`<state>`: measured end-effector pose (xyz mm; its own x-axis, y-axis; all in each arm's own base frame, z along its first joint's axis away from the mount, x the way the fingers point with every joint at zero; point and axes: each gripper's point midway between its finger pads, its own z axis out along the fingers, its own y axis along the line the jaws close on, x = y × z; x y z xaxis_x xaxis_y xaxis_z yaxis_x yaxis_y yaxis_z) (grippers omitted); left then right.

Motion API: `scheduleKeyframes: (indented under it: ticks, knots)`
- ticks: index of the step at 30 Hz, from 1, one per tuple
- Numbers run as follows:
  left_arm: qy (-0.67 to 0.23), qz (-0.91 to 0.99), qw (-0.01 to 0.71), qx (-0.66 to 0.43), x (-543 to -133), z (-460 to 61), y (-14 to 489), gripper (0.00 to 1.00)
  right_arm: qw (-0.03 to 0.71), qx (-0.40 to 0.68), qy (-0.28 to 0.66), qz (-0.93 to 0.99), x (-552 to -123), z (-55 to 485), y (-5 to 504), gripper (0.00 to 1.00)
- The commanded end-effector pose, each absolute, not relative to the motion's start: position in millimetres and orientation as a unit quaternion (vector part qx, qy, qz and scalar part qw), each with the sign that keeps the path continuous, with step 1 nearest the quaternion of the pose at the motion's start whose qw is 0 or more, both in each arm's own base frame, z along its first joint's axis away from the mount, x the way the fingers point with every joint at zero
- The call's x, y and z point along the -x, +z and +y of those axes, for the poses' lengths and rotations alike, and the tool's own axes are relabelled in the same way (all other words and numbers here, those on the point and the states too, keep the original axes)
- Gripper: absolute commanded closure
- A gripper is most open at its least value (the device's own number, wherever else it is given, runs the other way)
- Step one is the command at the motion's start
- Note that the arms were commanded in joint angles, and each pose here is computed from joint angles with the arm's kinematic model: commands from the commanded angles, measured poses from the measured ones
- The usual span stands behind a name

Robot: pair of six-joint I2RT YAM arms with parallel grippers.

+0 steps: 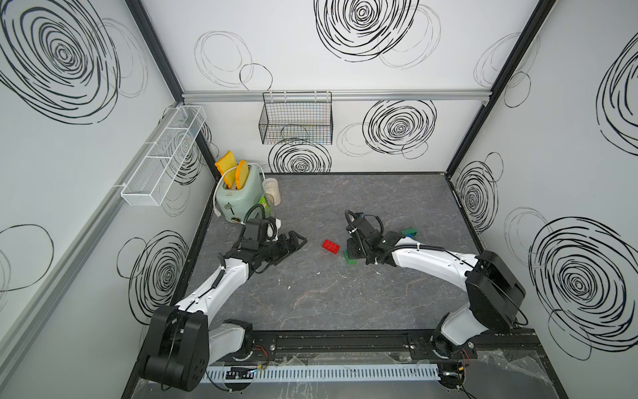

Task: Assemble the letter f with lego
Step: Assemble the lego brick with the lego brick.

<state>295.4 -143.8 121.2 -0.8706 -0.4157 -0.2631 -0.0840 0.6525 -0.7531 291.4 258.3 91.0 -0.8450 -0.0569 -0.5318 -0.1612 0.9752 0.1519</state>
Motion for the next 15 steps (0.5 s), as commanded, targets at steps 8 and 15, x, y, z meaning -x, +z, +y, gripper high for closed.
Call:
scheduleKeyframes:
  ticks: [8, 15]
  knots:
    - [-0.400, 0.878, 0.227, 0.131, -298, -143, 125, 0.05, 0.168, 0.071, -0.008, 0.983, -244, 218, 47, 0.61]
    - [-0.400, 0.878, 0.227, 0.132, -297, -142, 124, 0.05, 0.180, 0.075, -0.005, 0.981, -253, 224, 56, 0.60]
